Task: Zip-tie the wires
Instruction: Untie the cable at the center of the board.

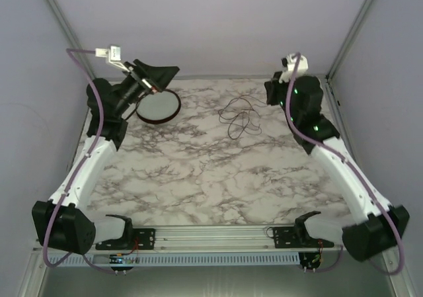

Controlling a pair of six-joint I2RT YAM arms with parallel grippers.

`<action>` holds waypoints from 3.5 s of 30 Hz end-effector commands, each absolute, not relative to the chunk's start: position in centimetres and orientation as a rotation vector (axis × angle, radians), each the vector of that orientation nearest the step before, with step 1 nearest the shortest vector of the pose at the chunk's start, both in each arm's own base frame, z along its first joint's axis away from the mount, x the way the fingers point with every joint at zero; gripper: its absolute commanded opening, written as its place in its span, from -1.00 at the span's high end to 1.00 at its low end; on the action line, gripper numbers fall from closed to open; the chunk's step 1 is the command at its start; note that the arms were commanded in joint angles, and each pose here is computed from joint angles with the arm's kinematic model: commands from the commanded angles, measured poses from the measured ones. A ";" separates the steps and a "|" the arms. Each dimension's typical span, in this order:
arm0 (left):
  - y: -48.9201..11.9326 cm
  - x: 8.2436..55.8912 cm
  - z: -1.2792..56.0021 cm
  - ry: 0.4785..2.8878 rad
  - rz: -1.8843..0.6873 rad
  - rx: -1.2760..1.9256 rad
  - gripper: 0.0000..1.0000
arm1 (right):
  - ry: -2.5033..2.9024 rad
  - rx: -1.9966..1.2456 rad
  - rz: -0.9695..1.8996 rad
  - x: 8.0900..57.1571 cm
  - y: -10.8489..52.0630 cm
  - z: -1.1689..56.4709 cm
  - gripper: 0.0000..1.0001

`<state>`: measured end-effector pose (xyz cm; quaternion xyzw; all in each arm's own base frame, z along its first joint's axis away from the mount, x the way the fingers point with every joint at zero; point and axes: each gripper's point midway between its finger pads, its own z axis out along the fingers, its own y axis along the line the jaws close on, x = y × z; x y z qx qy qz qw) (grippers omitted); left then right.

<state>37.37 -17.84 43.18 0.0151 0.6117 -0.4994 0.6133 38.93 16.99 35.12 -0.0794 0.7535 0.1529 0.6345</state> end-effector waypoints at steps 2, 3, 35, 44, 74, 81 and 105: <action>-23.2 34.4 46.0 1.319 -1.405 0.024 -1.00 | 1.462 -0.358 0.470 35.5 18.8 37.5 1.00; -24.3 34.1 45.7 1.330 -1.437 0.020 -1.00 | 1.457 -0.362 0.480 35.3 18.9 37.4 1.00; -40.3 35.9 39.5 1.383 -1.722 -0.144 -0.84 | 1.453 -0.518 0.568 31.4 22.8 33.2 1.00; -41.4 36.7 38.5 1.433 -1.690 -0.118 -0.75 | 1.415 -0.565 0.610 30.7 24.1 33.6 1.00; -41.5 38.9 51.2 1.415 -1.387 0.151 1.00 | 1.393 -0.499 0.512 32.6 23.2 32.5 0.05; -40.8 38.8 55.6 1.365 -1.402 0.155 1.00 | 1.294 -0.477 0.471 35.0 23.1 31.8 -0.78; -28.5 39.1 65.0 1.144 -1.308 0.014 1.00 | 1.602 -0.359 0.530 38.7 21.4 19.6 0.57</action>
